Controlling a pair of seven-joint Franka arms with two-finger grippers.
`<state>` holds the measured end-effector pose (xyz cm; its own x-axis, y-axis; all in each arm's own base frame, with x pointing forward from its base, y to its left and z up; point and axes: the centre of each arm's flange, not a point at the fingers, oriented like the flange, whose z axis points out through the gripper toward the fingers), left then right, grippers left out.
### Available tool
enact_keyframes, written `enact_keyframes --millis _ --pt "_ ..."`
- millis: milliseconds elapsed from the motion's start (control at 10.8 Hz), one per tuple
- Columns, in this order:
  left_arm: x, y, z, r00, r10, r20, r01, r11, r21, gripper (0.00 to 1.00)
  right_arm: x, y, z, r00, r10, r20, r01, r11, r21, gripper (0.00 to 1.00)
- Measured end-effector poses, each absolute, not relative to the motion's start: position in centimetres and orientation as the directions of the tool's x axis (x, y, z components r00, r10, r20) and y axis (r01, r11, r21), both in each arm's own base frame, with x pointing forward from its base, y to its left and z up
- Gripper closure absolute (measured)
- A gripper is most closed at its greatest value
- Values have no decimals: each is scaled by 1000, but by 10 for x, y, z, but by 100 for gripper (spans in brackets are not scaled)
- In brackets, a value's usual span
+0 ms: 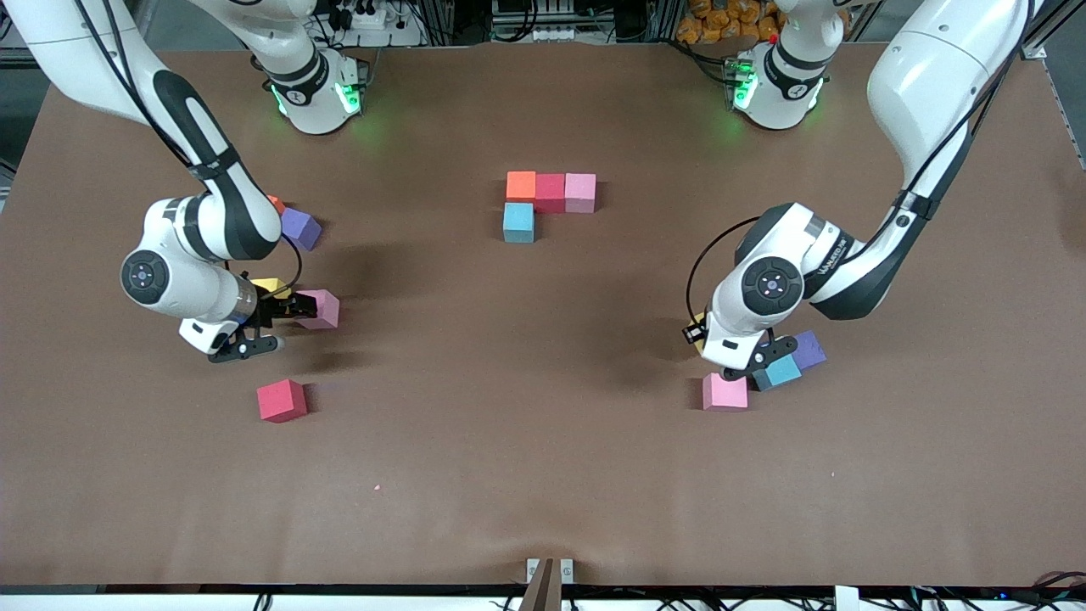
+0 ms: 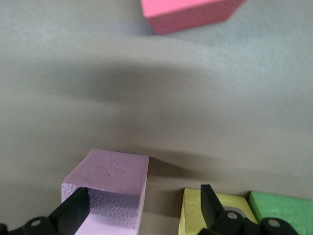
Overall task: Arrange 11 blocks into digit 3
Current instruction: 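Grasp the yellow cube while the right gripper grasps the lavender cube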
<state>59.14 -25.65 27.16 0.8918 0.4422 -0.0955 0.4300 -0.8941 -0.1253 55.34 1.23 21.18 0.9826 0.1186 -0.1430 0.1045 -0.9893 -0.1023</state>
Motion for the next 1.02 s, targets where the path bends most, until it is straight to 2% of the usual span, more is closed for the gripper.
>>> enact_keyframes --millis 558,1022 --pt "597 -260 283 885 456 -93 445 -888 -116 46 560 16 231 973 28 -231 -8 -988 -153 0" --pt "597 -260 282 885 456 -95 445 -888 -119 46 550 44 210 982 59 -181 30 -987 -161 0"
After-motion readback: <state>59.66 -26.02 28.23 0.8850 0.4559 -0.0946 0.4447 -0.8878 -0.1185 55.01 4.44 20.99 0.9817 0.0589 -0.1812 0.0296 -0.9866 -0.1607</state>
